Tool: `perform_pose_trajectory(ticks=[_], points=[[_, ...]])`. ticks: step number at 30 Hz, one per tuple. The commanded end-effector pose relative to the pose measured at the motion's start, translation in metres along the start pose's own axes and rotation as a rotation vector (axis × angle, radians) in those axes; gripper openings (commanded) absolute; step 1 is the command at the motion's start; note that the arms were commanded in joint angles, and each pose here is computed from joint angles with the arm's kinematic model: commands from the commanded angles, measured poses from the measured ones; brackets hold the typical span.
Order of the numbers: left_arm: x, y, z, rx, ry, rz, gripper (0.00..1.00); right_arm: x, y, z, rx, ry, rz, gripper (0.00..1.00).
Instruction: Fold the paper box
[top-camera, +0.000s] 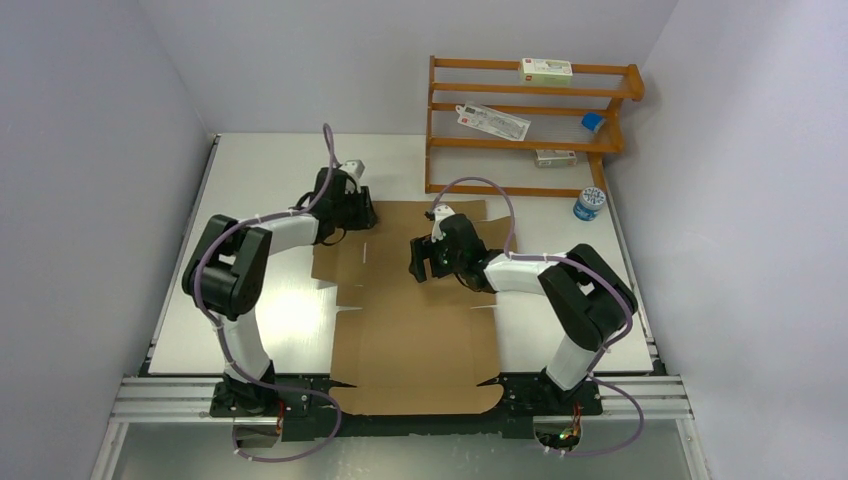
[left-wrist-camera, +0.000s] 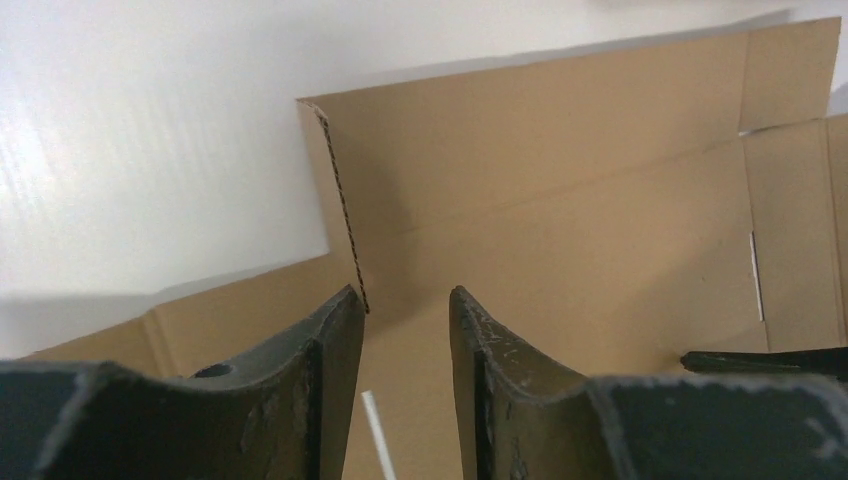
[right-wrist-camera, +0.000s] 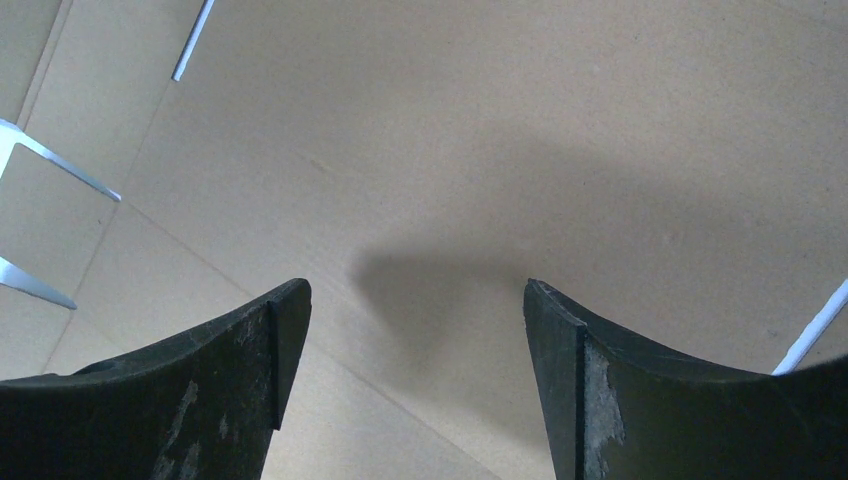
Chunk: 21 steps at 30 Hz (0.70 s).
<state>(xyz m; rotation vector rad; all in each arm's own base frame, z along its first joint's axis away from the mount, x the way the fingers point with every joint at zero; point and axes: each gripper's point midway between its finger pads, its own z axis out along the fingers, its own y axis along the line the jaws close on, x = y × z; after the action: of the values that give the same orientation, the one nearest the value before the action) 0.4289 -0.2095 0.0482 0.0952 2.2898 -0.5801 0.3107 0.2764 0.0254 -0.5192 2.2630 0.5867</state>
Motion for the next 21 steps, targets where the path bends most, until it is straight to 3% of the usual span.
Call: perform_pose_trajectory(ticks=[1, 3, 9, 12, 21], points=[[-0.007, -0.022, -0.005, -0.009, -0.029, 0.105, 0.41, 0.039, -0.006, 0.004, 0.025, 0.122, 0.006, 0.82], [-0.007, -0.026, -0.009, -0.033, -0.028, 0.111, 0.41, 0.037, -0.006, 0.003, 0.028, 0.115, 0.005, 0.82], [-0.021, -0.023, -0.049, -0.126, -0.095, -0.037, 0.52, 0.019, -0.002, -0.004, 0.023, 0.073, 0.002, 0.83], [-0.013, -0.016, -0.074, -0.185, -0.065, -0.090, 0.58, 0.005, 0.002, -0.008, 0.016, 0.044, -0.003, 0.83], [0.064, 0.003, -0.133, -0.217, 0.049, -0.167, 0.66, -0.021, 0.011, -0.016, -0.006, -0.020, -0.017, 0.85]])
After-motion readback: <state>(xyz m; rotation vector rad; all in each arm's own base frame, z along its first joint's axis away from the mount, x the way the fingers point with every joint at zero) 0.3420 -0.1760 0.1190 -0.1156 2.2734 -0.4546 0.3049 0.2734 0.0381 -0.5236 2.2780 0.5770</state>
